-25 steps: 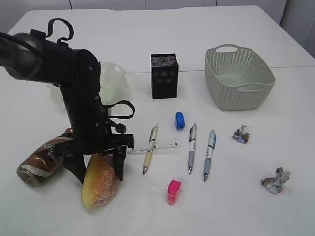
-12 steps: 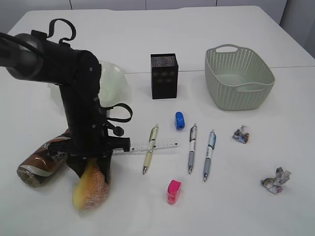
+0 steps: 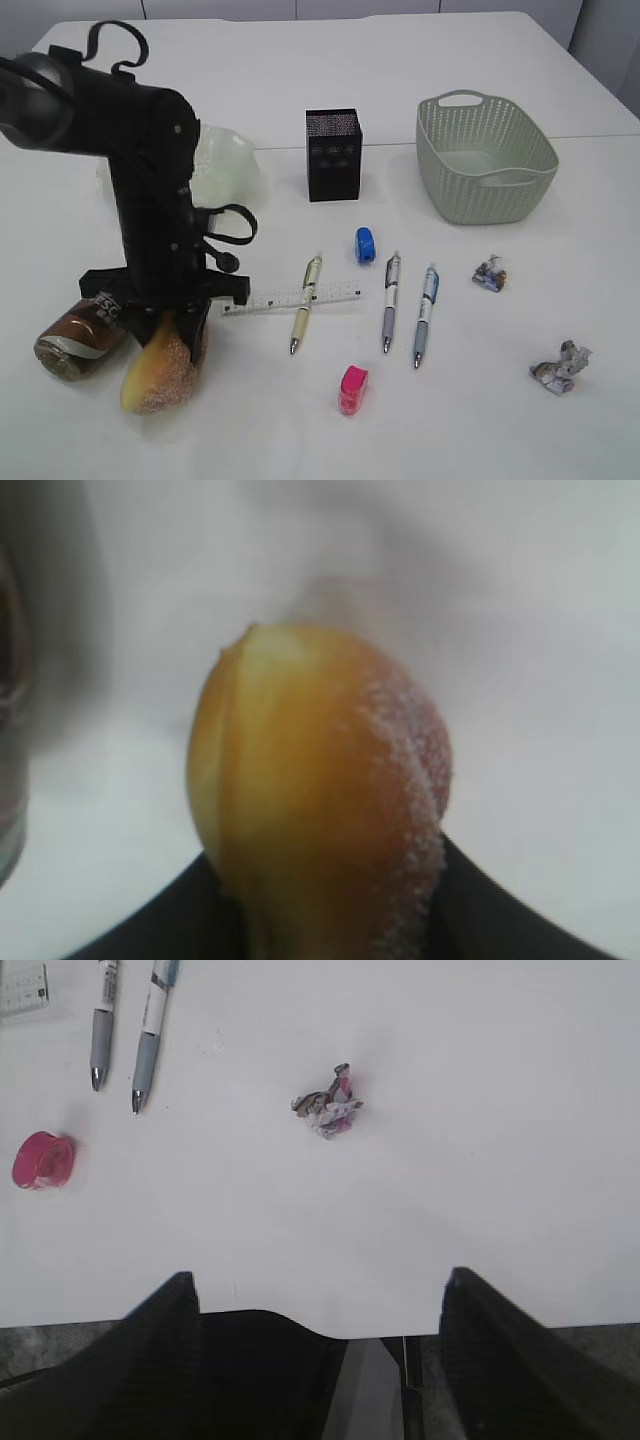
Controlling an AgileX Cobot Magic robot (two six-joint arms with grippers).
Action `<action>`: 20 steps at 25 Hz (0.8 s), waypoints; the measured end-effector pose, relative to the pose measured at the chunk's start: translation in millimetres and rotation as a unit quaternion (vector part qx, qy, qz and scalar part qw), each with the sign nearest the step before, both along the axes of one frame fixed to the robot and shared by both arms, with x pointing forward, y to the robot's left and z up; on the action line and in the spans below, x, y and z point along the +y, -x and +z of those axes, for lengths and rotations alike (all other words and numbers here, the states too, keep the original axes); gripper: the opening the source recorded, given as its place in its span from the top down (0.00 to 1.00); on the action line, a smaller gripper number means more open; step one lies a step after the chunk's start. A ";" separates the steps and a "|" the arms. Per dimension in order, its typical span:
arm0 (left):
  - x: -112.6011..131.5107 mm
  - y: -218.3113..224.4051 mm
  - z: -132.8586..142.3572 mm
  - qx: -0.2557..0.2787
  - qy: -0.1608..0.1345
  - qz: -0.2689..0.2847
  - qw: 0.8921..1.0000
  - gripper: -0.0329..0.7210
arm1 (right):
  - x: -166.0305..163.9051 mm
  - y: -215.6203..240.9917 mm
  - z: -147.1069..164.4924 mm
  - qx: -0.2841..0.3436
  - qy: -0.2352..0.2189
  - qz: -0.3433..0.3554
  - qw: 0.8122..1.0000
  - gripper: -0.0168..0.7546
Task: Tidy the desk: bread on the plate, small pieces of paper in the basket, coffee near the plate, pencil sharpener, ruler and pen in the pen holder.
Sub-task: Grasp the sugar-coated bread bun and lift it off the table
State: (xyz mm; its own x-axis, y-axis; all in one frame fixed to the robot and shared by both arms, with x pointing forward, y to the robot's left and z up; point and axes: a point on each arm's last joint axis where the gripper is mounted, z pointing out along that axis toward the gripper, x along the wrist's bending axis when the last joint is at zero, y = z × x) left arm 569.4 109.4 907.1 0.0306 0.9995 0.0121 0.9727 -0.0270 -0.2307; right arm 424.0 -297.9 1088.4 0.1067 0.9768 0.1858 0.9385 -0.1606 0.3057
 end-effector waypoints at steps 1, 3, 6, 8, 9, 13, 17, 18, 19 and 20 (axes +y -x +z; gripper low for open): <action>-0.2 -0.7 5.8 -0.007 0.003 -0.001 1.000 0.63 | 0.0 0.0 0.0 0.000 0.000 0.000 1.000 0.24; -0.7 -1.9 18.3 -0.024 0.011 -0.001 1.000 0.63 | 0.0 -0.2 0.1 -0.001 0.000 0.000 1.000 0.24; -1.8 -3.8 40.5 -0.052 0.027 -0.004 0.998 0.63 | -0.1 -0.5 0.2 -0.003 0.000 -0.001 1.000 0.24; -2.2 -4.6 57.0 -0.073 0.040 -0.012 0.996 0.64 | -0.1 -0.5 0.2 -0.003 0.000 -0.001 1.000 0.24; -2.3 -4.8 65.3 -0.083 0.046 -0.015 0.995 0.64 | -0.1 -0.5 0.2 -0.003 0.000 -0.001 1.000 0.23; -1.6 -9.1 102.4 -0.136 0.058 -0.027 0.989 0.64 | -0.1 -0.5 0.2 -0.003 0.000 -0.001 1.000 0.23; 3.5 -19.6 141.0 -0.213 0.040 -0.046 0.975 0.65 | -0.1 -0.5 0.2 -0.003 0.000 -0.001 1.000 0.23; 6.1 -23.1 152.4 -0.239 0.028 -0.052 0.969 0.65 | -0.1 -0.5 0.2 -0.003 0.001 0.000 1.000 0.24; 8.4 -26.5 160.5 -0.259 0.015 -0.058 0.964 0.65 | -0.1 -0.3 0.1 -0.002 0.000 0.000 1.000 0.24; 11.2 -30.4 170.4 -0.283 -0.001 -0.064 0.957 0.65 | -0.1 -0.3 0.1 -0.002 0.000 0.000 1.000 0.24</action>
State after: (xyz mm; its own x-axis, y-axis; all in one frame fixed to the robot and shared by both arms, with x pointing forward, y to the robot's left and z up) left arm 599.8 120.6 1077.5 0.1406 0.9880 0.0640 0.9306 -0.1539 0.3321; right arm 424.3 -298.0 1088.5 0.1051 0.9770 0.1854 0.9373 -0.1596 0.3097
